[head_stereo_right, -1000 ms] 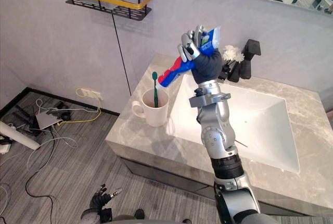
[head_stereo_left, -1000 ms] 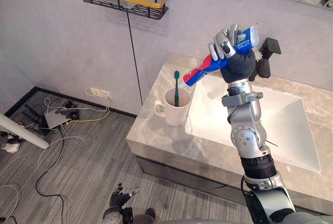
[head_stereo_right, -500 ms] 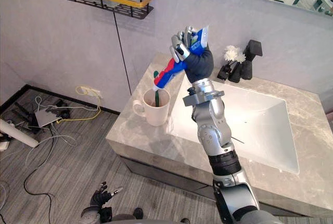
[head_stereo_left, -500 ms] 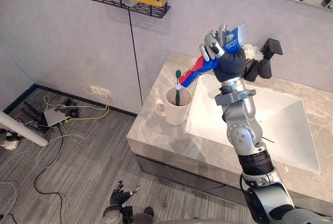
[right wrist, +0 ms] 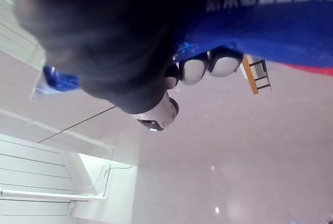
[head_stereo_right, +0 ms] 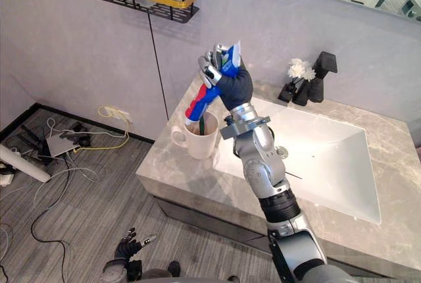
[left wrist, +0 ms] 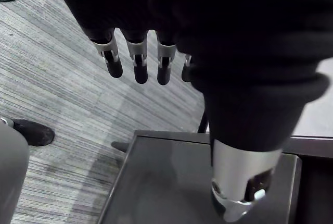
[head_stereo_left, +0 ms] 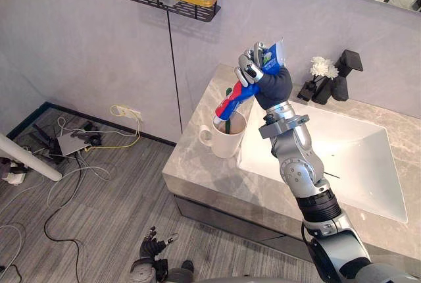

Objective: Organize washtable

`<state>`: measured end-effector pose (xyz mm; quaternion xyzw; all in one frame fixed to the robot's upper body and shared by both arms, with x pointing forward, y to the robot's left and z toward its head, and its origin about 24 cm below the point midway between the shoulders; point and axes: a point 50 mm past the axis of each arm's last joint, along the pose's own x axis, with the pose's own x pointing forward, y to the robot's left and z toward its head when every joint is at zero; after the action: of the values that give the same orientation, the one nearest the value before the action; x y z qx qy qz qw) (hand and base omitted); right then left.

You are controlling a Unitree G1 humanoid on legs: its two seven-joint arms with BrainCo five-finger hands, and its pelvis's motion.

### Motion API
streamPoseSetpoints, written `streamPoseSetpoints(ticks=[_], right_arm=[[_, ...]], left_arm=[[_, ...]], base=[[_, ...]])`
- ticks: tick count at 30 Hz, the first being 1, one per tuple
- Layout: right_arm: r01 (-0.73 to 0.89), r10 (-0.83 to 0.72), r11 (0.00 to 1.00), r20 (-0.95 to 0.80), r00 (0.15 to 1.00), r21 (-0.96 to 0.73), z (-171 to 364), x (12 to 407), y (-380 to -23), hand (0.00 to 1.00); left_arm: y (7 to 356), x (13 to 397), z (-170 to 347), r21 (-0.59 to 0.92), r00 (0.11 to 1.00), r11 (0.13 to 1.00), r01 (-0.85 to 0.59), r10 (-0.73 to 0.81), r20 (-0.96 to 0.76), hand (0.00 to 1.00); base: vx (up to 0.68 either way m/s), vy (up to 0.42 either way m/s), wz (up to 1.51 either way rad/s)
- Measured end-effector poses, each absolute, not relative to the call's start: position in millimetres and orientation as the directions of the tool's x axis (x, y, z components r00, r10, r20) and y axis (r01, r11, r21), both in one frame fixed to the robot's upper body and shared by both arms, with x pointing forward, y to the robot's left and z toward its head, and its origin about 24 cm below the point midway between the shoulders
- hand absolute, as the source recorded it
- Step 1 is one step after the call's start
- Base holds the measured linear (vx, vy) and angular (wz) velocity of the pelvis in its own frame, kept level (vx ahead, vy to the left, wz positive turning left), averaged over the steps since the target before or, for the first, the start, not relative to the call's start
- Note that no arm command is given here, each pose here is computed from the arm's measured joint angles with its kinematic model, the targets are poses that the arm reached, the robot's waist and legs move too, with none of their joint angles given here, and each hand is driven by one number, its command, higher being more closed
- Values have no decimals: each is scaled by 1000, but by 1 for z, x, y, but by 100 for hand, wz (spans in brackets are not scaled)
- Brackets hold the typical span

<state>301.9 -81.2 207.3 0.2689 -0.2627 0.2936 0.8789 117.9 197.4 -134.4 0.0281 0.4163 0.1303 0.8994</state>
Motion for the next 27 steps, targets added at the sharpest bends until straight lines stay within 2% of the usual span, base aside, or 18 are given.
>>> streamPoseSetpoints(ticks=[17,27], right_arm=[[-632,391,689,551,737,356,184,300,-80,100],[-635,405,690,542,736,348,180,299,-79,100]], left_arm=[[197,119,-134,157,623,965,-209,256,-739,0],[195,123,-132,152,636,967,-203,249,-731,0]], base=[[0,0,0],[0,0,0]])
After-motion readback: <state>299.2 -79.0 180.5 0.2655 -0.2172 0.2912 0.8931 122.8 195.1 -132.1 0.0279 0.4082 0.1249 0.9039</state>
